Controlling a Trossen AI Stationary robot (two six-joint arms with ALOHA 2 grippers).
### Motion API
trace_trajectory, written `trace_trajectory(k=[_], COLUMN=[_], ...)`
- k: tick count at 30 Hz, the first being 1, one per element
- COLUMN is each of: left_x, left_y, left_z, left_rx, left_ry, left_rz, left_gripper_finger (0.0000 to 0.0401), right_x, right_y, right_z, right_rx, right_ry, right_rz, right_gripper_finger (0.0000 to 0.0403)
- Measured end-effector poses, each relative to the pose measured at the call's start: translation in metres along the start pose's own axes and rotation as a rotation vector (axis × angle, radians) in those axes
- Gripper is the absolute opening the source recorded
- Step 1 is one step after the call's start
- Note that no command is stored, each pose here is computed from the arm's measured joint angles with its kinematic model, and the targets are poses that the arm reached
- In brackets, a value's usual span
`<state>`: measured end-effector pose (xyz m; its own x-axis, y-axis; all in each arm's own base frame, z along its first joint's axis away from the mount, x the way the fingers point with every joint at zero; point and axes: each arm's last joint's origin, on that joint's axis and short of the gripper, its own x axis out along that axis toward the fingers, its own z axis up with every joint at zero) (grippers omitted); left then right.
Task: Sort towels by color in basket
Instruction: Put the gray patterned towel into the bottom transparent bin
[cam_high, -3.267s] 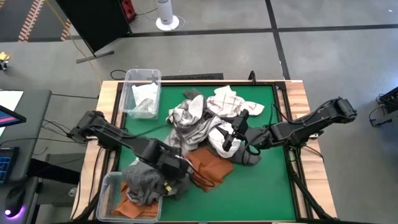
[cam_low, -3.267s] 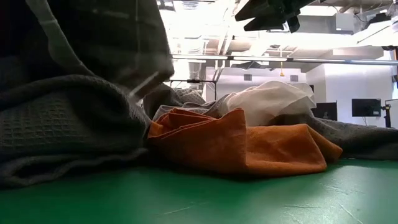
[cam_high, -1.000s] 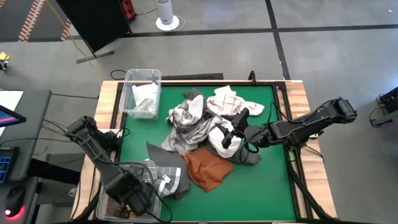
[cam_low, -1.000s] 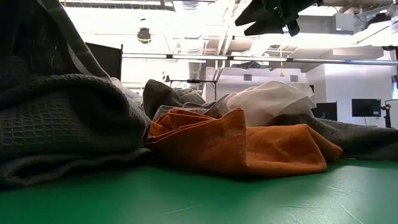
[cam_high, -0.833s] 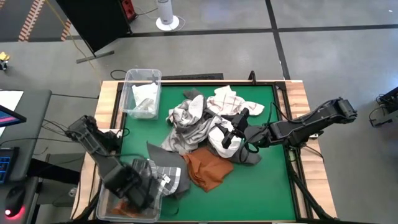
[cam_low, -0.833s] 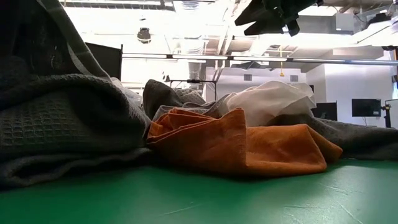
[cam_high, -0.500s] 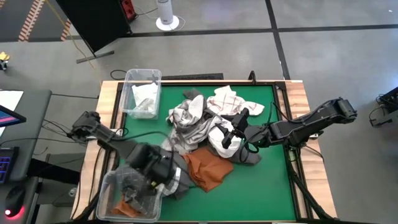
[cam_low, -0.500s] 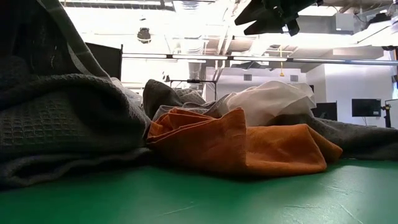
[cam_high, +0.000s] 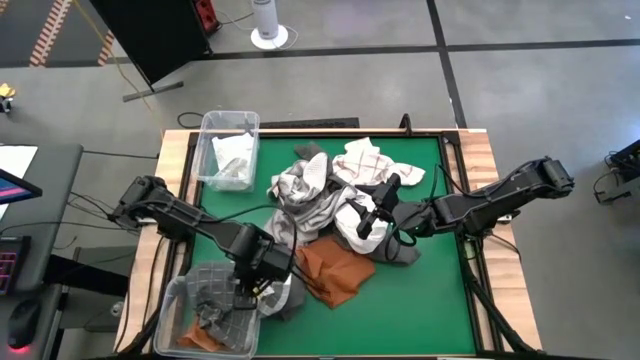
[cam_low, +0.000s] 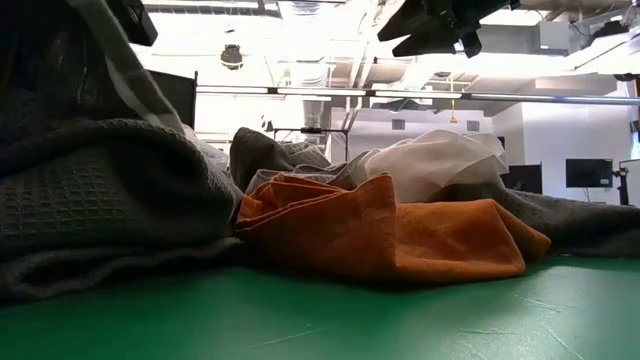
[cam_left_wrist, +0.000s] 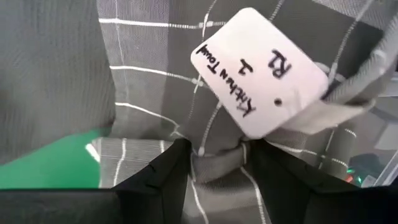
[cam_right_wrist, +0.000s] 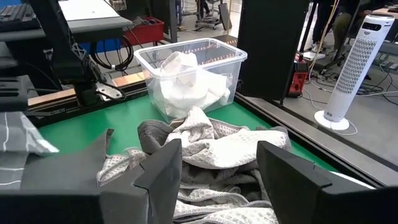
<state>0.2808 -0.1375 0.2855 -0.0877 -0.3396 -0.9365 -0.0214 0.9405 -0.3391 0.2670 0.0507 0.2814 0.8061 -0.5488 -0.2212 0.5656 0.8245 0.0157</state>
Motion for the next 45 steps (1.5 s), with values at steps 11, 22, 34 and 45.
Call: trace_trajectory(k=[11,22,34,45], left_x=[0.001,-0.005,-0.047,-0.044], left_y=[0.002,0.003,-0.008,-0.003], left_z=[-0.001,-0.007,-0.008,-0.009], left_rx=[0.058,0.111,0.155,0.143], left_ry=[-0.017,0.021,-0.094,-0.063], left_rz=[0.038,0.079,0.158,0.253], left_gripper_finger=[0.0099,0.0040,0.0044,0.0052], right_x=[0.000,0.000,0.000,0.000], right_y=[0.000,0.000,0.000,0.000], right_z=[0.000,0.000,0.000,0.001], right_rx=[0.002,0.003,0.004,0.000], right_ry=[-0.002,-0.003,-0.003,-0.004], right_rz=[0.001,0.001,0.001,0.002], right_gripper_finger=[0.0235,0.0235,0.0235,0.0235])
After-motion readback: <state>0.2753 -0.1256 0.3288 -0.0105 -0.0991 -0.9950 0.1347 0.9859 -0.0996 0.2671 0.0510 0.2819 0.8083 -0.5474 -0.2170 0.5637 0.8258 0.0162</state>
